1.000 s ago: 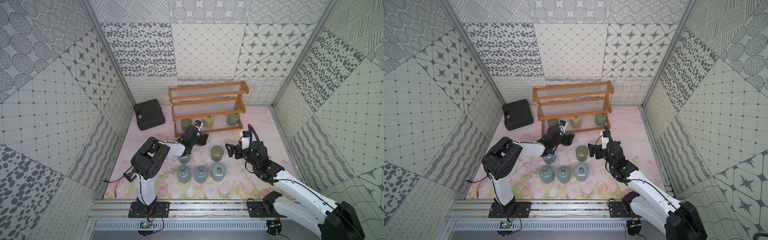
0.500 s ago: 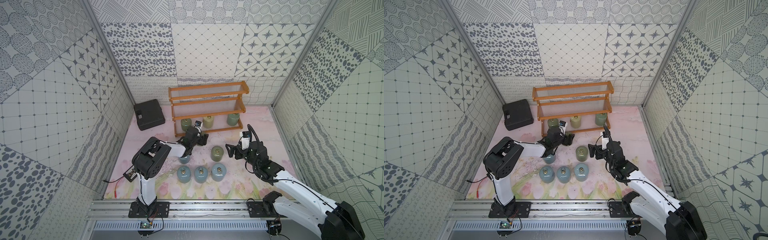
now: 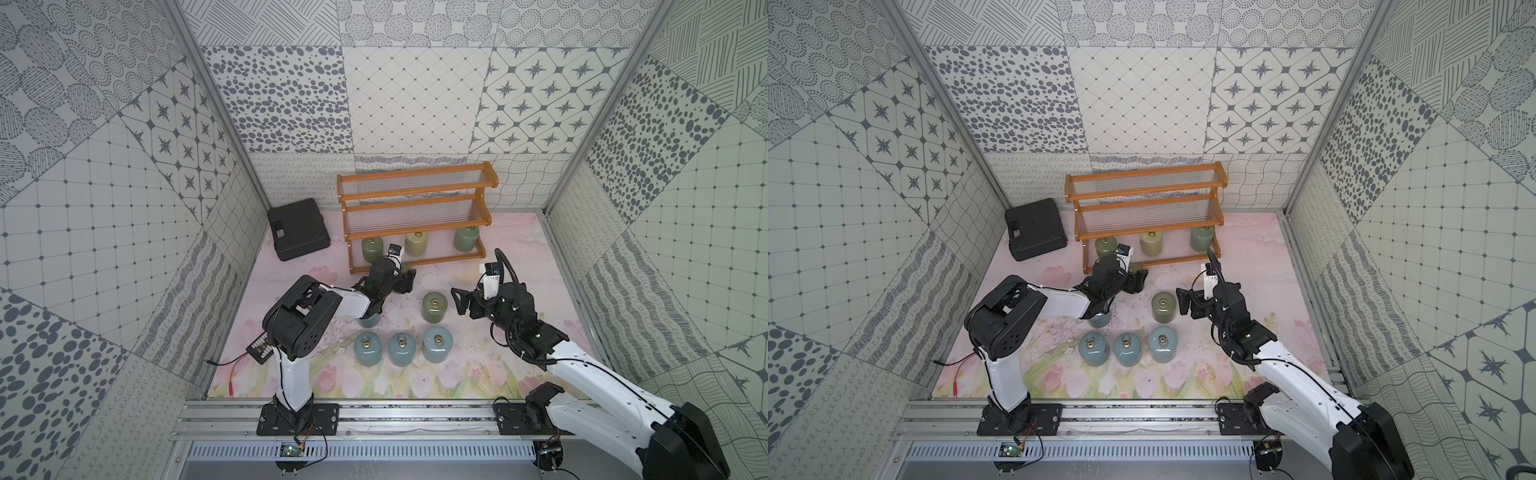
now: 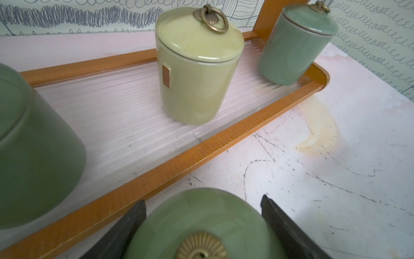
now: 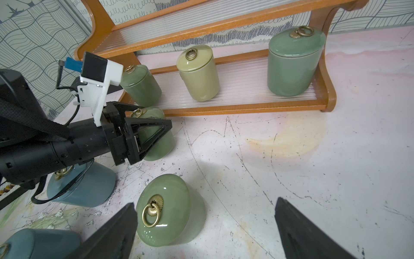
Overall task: Remove the tea canisters from the shelf
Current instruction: Place the tea canister at the center of the board.
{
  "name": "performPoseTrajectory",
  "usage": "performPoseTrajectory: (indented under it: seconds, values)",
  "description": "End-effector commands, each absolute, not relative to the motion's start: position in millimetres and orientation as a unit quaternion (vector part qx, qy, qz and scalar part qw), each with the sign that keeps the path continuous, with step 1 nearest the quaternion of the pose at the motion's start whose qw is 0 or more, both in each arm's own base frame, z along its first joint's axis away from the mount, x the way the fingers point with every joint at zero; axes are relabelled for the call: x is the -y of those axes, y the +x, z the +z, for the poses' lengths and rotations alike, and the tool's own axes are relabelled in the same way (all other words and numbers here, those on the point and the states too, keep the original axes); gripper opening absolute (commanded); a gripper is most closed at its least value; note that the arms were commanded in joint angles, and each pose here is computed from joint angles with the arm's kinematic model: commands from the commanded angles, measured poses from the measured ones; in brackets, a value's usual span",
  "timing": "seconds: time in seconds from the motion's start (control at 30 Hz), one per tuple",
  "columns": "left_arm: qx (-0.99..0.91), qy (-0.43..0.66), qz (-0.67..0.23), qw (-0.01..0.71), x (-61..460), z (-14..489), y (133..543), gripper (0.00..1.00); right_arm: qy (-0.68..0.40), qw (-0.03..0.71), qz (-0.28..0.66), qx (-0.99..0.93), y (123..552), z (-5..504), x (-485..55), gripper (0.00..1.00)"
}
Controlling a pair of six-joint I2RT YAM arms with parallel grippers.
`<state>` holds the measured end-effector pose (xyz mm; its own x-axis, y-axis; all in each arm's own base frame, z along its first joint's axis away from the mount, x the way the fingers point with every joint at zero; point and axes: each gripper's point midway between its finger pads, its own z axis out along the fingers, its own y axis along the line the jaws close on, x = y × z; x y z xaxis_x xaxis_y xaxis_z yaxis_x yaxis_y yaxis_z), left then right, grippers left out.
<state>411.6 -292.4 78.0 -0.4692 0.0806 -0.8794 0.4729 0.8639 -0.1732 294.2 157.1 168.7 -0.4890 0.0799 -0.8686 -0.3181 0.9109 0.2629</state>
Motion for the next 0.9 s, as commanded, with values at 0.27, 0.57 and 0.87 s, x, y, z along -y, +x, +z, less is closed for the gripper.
performPoseTrajectory:
  seconds: [0.27,0.57,0.87]
  values:
    - [-0.822,0.163,-0.208,0.505,295,90,405,0.86,-0.061,0.51,0.206,-0.833,294,172,-156,0.99]
    - [-0.817,0.163,-0.209,0.513,297,102,404,0.89,-0.064,0.51,0.207,-0.832,294,173,-156,1.0]
    - [-0.83,0.178,-0.194,0.491,297,113,403,0.91,-0.063,0.51,0.209,-0.832,293,174,-156,1.0]
